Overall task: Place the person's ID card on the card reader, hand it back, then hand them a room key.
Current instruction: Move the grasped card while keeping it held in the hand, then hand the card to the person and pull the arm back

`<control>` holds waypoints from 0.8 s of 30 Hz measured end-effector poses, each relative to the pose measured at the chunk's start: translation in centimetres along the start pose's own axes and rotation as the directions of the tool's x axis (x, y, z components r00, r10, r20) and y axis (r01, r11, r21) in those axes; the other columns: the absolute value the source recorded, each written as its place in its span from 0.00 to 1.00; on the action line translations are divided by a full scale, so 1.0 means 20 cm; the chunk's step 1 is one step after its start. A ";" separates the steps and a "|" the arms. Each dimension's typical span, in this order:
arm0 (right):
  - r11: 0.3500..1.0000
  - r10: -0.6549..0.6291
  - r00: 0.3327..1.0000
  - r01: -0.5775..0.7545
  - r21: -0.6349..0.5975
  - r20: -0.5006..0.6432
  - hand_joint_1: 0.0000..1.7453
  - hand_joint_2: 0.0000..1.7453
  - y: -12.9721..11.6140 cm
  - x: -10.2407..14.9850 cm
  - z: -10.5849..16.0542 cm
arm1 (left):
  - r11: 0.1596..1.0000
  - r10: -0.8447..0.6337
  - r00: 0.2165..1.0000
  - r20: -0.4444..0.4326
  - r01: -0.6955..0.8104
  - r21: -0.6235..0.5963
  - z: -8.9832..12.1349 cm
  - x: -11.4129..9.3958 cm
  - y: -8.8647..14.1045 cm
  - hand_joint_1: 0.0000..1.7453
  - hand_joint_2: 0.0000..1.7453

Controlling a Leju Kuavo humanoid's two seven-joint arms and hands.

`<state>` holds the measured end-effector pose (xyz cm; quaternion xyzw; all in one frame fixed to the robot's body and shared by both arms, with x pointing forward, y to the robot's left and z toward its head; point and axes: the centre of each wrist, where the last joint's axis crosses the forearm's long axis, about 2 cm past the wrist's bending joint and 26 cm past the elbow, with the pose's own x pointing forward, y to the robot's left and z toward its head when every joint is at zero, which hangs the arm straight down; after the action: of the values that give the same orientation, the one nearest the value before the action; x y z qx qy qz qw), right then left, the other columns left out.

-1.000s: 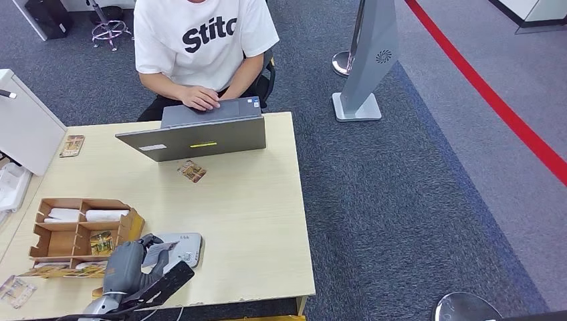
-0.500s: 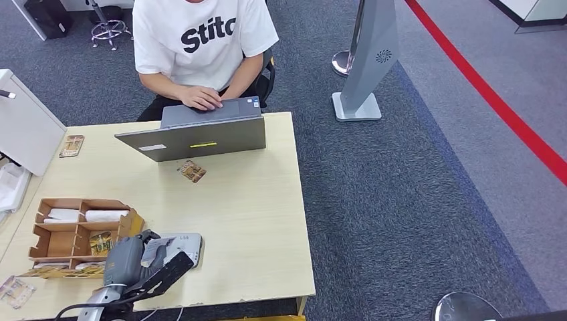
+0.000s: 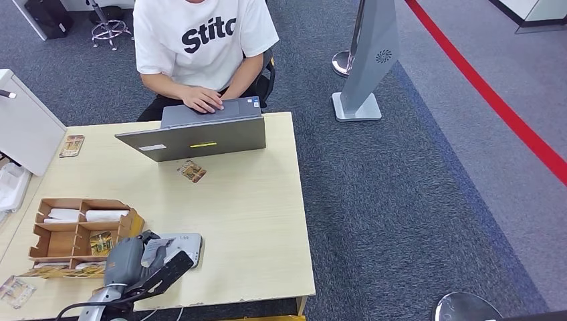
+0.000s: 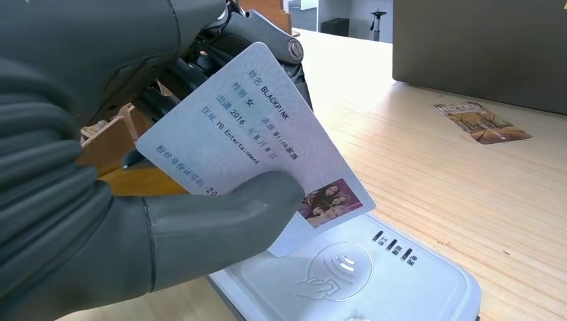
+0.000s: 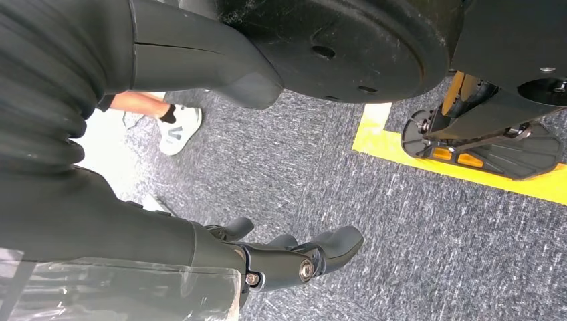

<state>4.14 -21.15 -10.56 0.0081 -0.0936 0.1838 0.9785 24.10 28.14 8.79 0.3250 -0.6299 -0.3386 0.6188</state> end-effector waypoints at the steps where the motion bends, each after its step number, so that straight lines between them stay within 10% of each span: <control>1: 1.000 0.001 1.000 -0.001 0.000 0.000 0.00 1.00 0.00 0.00 0.00 | 1.000 -0.001 1.000 -0.001 0.001 0.000 0.00 0.00 0.00 1.00 1.00; 15: 1.000 0.014 1.000 -0.014 0.000 0.003 0.00 1.00 0.00 0.00 0.00 | 1.000 -0.015 1.000 -0.005 0.016 0.026 -0.06 -0.01 0.04 1.00 1.00; 24: 1.000 0.026 1.000 -0.026 -0.009 0.016 0.00 1.00 0.00 0.00 0.00 | 0.976 -0.141 0.988 0.060 0.129 0.176 -0.32 0.06 0.38 1.00 1.00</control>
<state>4.22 -21.12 -10.54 0.0042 -0.1021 0.1960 0.9753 30.54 31.22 15.74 0.4066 -0.6551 -0.3361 0.5410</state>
